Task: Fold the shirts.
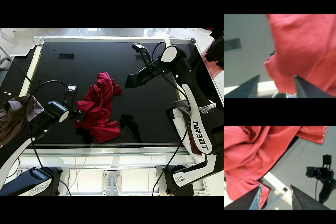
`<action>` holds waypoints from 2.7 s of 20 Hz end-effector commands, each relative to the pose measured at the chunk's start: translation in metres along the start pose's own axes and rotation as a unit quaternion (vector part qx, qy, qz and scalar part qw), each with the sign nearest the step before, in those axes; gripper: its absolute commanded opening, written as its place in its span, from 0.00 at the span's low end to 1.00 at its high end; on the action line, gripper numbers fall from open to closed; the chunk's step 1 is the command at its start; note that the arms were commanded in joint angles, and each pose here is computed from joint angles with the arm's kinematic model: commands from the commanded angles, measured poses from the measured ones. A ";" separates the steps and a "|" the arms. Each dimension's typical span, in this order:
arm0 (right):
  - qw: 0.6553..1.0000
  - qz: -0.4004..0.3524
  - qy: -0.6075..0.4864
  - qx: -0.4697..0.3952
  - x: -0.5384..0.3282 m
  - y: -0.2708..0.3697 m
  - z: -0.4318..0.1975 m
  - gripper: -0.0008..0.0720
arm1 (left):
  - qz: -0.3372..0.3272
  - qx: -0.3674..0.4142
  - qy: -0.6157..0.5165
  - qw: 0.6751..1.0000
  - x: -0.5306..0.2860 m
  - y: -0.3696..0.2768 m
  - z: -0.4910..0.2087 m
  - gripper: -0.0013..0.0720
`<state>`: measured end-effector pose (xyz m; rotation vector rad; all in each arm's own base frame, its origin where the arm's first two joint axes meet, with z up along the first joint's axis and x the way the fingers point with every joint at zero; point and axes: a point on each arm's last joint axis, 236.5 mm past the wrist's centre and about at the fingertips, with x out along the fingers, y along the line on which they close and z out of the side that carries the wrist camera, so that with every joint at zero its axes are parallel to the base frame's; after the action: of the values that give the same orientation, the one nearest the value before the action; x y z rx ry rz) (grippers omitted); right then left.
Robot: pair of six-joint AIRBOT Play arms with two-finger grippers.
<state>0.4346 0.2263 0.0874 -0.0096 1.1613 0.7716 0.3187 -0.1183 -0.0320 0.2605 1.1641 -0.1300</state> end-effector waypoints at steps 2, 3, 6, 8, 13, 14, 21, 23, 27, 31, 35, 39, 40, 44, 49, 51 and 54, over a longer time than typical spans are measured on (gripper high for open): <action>1.000 -0.003 -0.002 0.007 0.004 -0.005 0.002 0.56 | -0.014 0.018 -0.001 1.000 0.034 -0.011 0.005 0.57; 1.000 -0.001 -0.002 0.007 0.004 -0.004 0.002 0.56 | -0.014 0.012 -0.002 1.000 0.040 -0.008 0.007 0.57; 1.000 0.002 -0.004 0.008 0.004 -0.002 0.003 0.56 | -0.014 -0.009 -0.016 1.000 0.046 0.002 0.018 0.56; 1.000 0.000 -0.011 0.008 0.004 -0.003 0.006 0.56 | -0.016 -0.029 -0.031 0.999 0.043 0.007 0.030 0.03; 0.996 -0.029 -0.079 0.008 0.004 -0.019 0.038 0.56 | -0.014 -0.039 -0.071 0.997 0.022 0.015 0.061 0.04; 0.995 -0.036 -0.092 0.012 0.006 -0.025 0.045 0.56 | -0.013 -0.044 -0.082 0.996 0.014 0.019 0.066 0.04; 0.953 0.004 -0.092 0.288 0.097 -0.071 0.046 0.62 | -0.002 -0.090 -0.160 0.983 -0.054 0.059 0.084 0.04; 0.944 0.007 -0.070 0.322 0.122 -0.080 0.033 0.62 | 0.001 -0.099 -0.164 0.981 -0.060 0.066 0.084 0.04; 0.917 -0.007 -0.068 0.393 0.142 -0.109 0.009 0.62 | 0.008 -0.102 -0.142 0.985 -0.057 0.070 0.074 0.04; 0.889 0.009 -0.082 0.450 0.163 -0.115 -0.006 0.62 | 0.009 -0.102 -0.142 0.985 -0.056 0.070 0.074 0.04; 0.870 0.025 -0.103 0.481 0.171 -0.117 -0.004 0.62 | 0.008 -0.102 -0.142 0.985 -0.056 0.070 0.074 0.04; 0.861 0.031 -0.131 0.491 0.168 -0.121 0.009 0.62 | 0.008 -0.102 -0.143 0.984 -0.056 0.070 0.074 0.04; 0.858 0.034 -0.135 0.494 0.168 -0.121 0.011 0.62 | 0.008 -0.102 -0.143 0.984 -0.056 0.070 0.074 0.04; 0.858 0.039 -0.128 0.495 0.178 -0.114 0.009 0.61 | 0.008 -0.102 -0.144 0.984 -0.057 0.070 0.074 0.04; 0.866 0.054 -0.117 0.482 0.201 -0.092 0.007 0.53 | 0.008 -0.102 -0.144 0.984 -0.057 0.070 0.074 0.04; 0.865 0.056 -0.127 0.482 0.199 -0.092 0.014 0.30 | 0.008 -0.102 -0.144 0.984 -0.057 0.070 0.074 0.04; 0.883 0.064 -0.168 0.435 0.169 -0.093 0.050 0.03 | 0.025 -0.088 -0.157 0.983 -0.060 0.077 0.079 0.04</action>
<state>0.5408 0.2669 -0.0901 0.9613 1.1591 0.2311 0.3794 -0.0720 0.0574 0.0751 0.8765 -0.0300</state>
